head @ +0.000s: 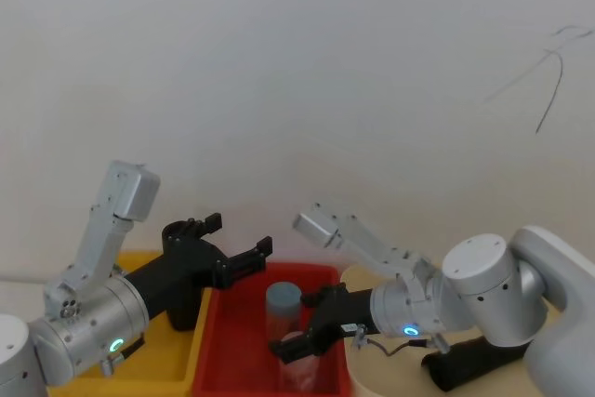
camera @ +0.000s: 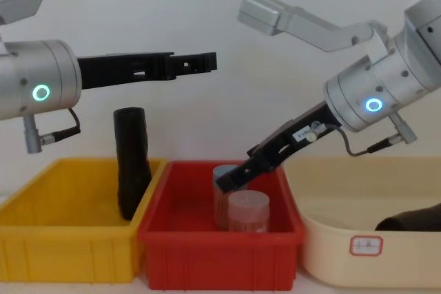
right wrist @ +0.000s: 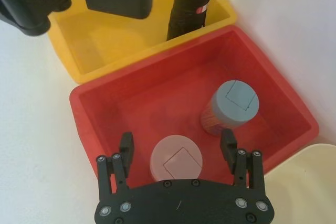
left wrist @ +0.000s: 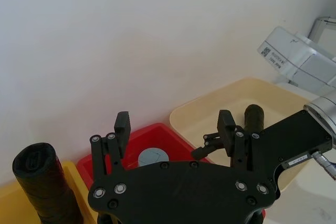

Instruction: Pick up the garbage bag with the one hand and transfer it to the other hand.

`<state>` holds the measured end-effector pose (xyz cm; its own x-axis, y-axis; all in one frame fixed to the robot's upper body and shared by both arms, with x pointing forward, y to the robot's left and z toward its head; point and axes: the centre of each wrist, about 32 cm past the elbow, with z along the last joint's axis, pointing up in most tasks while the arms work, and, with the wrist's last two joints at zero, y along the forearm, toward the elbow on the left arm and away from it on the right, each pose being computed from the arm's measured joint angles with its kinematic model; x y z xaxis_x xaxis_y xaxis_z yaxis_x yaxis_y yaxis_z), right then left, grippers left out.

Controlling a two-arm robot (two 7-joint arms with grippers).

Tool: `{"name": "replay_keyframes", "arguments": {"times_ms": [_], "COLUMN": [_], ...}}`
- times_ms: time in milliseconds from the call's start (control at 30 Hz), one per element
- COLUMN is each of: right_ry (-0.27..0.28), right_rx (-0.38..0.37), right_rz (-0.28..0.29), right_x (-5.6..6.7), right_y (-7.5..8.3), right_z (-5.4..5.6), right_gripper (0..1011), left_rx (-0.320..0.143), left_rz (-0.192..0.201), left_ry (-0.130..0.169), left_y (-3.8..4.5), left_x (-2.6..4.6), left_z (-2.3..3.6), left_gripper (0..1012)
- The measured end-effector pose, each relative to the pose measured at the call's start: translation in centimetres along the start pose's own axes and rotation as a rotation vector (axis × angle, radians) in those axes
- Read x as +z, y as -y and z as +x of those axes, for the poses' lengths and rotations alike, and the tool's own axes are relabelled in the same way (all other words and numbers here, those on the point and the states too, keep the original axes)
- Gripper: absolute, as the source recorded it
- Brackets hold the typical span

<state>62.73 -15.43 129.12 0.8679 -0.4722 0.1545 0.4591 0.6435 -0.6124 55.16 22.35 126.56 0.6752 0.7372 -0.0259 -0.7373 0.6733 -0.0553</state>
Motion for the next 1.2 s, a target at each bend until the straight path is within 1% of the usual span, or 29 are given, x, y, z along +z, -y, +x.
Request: {"name": "replay_keyframes", "arguments": {"times_ms": [300,500,700,900,1200], "right_ry": [0.011,0.025,0.026,0.027,0.029], "right_rx": [0.014,0.032,0.041,0.046,0.047], "right_rz": [-0.024,-0.049,-0.071,-0.092,-0.107], "right_x": [0.6,0.8,0.8,0.6,0.4], "right_y": [-0.5,-1.0,-1.5,-2.0,-2.3], "right_z": [-0.4,-0.7,-0.5,-0.1,0.3], "right_gripper": [1001,1001,1001,1001,1001], "left_rx": [0.0,0.0,0.0,0.0,0.0], "left_rz": [0.0,0.0,0.0,0.0,0.0], "left_ry": [0.0,0.0,0.0,0.0,0.0], "left_y": [0.0,0.0,0.0,0.0,0.0], "left_x": [0.0,0.0,0.0,0.0,0.0], "left_z": [0.0,0.0,0.0,0.0,0.0], "left_gripper": [1000,1000,1000,1000,1000]}}
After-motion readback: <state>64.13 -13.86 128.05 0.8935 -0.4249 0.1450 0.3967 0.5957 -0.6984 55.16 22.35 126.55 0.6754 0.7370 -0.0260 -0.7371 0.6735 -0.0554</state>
